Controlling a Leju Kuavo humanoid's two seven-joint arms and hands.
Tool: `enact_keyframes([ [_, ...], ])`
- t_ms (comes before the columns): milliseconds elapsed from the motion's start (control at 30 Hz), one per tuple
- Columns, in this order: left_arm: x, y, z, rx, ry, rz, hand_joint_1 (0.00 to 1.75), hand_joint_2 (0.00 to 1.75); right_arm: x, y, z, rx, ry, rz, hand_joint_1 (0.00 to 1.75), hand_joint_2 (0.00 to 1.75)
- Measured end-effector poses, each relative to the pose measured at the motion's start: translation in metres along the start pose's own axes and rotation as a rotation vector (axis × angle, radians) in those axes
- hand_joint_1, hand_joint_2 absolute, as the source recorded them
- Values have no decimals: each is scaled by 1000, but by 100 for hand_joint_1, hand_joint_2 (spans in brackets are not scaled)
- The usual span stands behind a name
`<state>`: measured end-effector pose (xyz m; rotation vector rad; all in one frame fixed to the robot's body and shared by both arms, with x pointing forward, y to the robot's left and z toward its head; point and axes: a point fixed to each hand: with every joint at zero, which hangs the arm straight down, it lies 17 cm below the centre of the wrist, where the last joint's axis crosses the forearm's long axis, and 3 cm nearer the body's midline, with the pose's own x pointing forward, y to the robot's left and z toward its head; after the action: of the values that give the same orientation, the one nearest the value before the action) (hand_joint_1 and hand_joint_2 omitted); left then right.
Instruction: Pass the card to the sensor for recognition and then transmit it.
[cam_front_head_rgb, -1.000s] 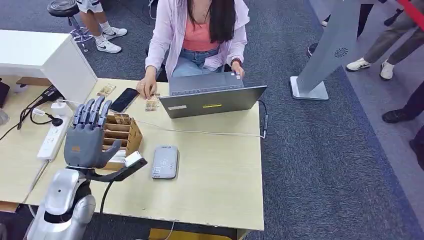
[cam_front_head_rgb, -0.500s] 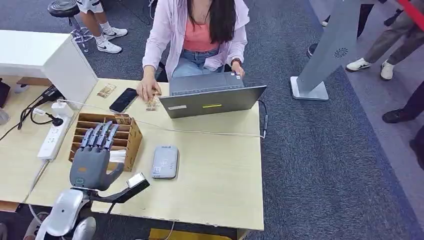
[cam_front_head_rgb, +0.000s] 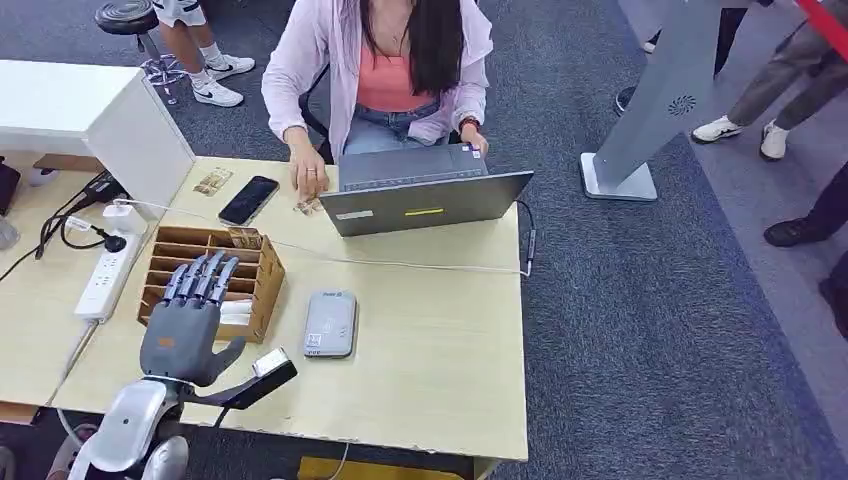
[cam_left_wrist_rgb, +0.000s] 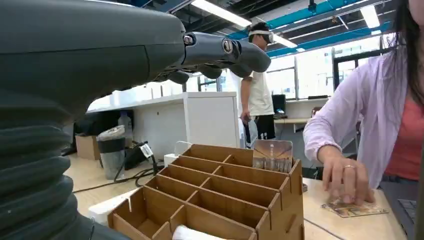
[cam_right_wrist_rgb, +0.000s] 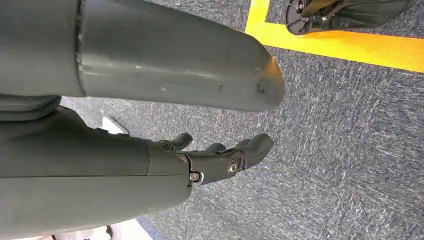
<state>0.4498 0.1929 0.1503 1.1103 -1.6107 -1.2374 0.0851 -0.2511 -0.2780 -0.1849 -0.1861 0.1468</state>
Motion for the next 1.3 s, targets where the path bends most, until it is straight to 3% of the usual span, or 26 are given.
enact_keyframes([
  [1300, 2, 14, 2, 52, 28, -10, 0, 175, 1, 1, 0, 10, -6, 22, 0, 0],
])
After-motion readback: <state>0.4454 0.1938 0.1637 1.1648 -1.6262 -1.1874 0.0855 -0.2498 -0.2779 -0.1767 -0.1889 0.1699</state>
